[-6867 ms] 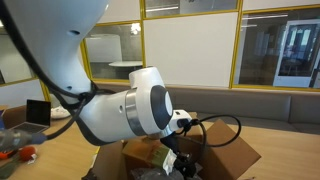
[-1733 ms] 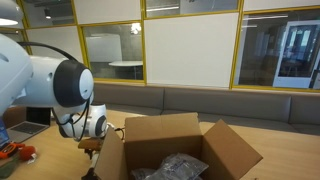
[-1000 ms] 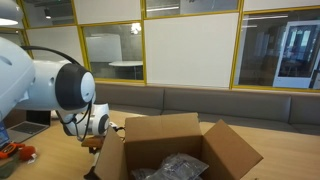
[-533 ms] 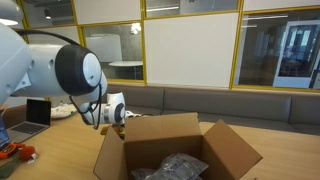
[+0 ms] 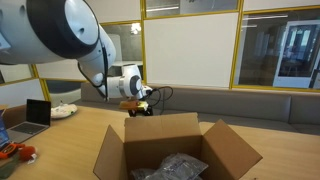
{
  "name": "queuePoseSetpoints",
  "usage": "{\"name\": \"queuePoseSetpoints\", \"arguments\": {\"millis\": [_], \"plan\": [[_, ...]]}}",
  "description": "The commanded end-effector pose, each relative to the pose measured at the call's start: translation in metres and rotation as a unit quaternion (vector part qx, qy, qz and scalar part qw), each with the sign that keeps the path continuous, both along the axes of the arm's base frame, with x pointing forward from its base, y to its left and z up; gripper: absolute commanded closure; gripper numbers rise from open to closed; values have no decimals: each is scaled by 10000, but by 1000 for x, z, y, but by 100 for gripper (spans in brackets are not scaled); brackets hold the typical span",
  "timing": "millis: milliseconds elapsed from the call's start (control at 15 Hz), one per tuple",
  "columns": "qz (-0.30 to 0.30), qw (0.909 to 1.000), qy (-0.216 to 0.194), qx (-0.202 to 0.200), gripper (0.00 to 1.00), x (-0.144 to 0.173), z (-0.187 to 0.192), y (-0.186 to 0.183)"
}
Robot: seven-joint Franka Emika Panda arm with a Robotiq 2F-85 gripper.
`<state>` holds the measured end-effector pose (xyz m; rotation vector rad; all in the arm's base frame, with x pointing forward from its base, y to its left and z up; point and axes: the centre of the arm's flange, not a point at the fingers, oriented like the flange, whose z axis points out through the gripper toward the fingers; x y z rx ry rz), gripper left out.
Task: Put the plastic and spray bottle inside the brown box
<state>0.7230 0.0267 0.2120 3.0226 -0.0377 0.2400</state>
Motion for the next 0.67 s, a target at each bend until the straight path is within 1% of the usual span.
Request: {"name": "queuePoseSetpoints", "arguments": {"millis": [0,267,400,600], "plan": [[-221,9995,-137,-158,61,-6,90,-34],[-470,9980,-359,-198,61,-4,176,-64],[-567,9971,-439,-258,61,-7,209,-71],[-707,9952,-523,-429,61,-14,245,-79]]}}
